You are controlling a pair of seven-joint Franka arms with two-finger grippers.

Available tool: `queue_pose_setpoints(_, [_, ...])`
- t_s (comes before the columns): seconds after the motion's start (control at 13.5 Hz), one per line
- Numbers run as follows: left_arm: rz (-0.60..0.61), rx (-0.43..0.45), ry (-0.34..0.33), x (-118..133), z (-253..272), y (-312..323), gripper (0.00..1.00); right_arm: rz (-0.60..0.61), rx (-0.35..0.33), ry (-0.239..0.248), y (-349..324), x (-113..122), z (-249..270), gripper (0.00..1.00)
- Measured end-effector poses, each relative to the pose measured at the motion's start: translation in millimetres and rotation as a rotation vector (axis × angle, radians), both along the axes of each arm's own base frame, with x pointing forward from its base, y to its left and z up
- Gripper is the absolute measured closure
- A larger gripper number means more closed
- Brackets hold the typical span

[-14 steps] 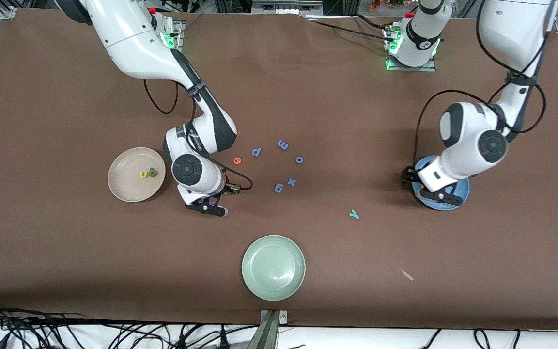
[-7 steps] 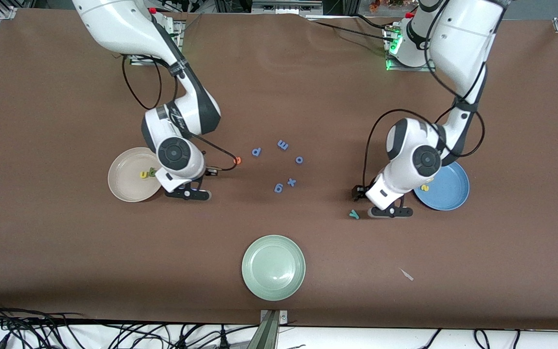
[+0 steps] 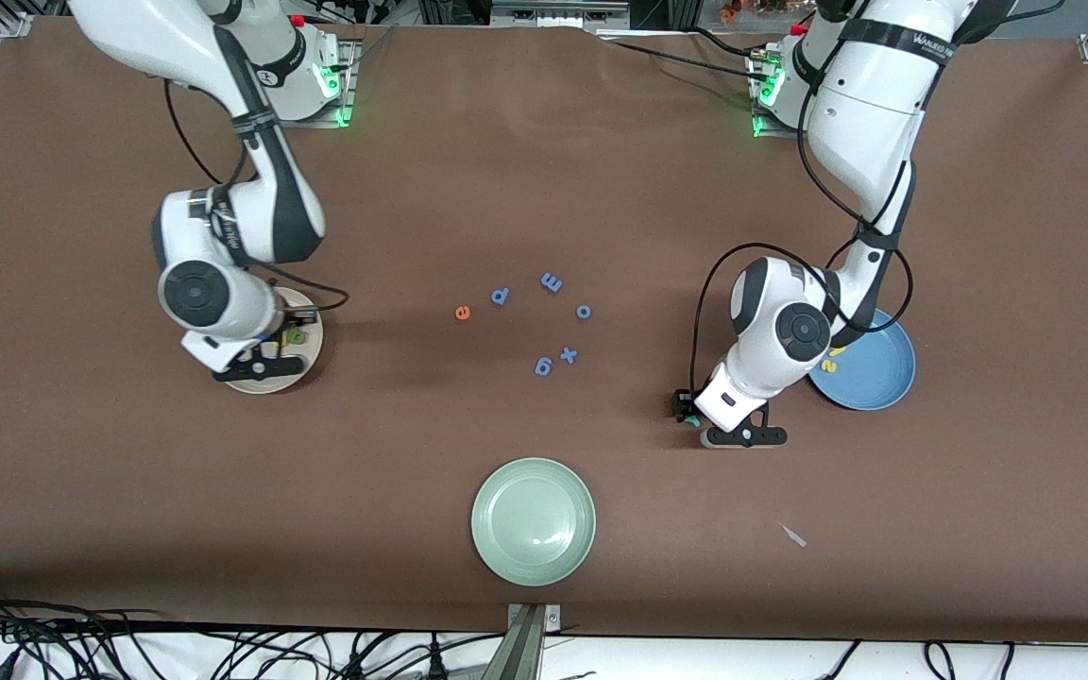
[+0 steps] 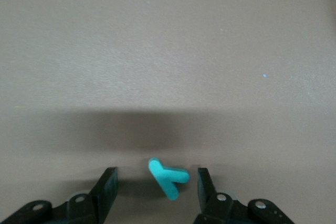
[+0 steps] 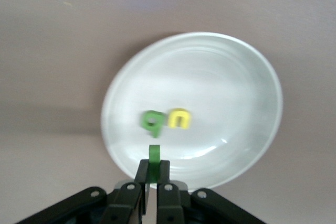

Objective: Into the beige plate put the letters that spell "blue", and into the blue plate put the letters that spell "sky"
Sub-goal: 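Drop the green l into the cream plate while the left gripper grasps teal letter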

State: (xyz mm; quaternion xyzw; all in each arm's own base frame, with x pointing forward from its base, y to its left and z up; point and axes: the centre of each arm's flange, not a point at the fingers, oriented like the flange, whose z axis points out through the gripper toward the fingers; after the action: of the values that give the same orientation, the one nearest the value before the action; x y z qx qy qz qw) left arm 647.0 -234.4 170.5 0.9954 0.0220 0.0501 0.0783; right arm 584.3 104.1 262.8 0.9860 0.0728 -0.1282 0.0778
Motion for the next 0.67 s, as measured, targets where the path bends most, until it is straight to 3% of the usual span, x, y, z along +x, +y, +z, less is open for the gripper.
queue_pose_setpoints(0.22, [-0.003, 0.000, -0.006, 0, 1, -3, 0.32, -0.009, -0.007, 0.024, -12, -4, -11, 0.90])
queue_pose_setpoints(0.3, [-0.005, 0.000, -0.007, -1, 1, -4, 0.34, -0.008, -0.007, 0.026, -11, -4, -13, 0.83])
queue_pose_setpoints(0.37, [-0.007, 0.000, -0.007, -1, 1, -6, 0.36, -0.009, -0.003, 0.024, -9, -4, -12, 0.72])
queue_pose_setpoints(0.52, [-0.013, 0.003, -0.008, -2, 1, -9, 0.52, -0.022, 0.020, 0.014, -3, -1, -8, 0.52])
queue_pose_setpoints(0.59, [-0.014, 0.004, -0.008, -2, 0, -9, 0.52, -0.038, 0.039, 0.009, 3, 0, -5, 0.41])
queue_pose_setpoints(0.67, [-0.015, 0.005, -0.008, -3, 0, -10, 0.63, -0.058, 0.062, 0.004, 10, 1, -3, 0.29])
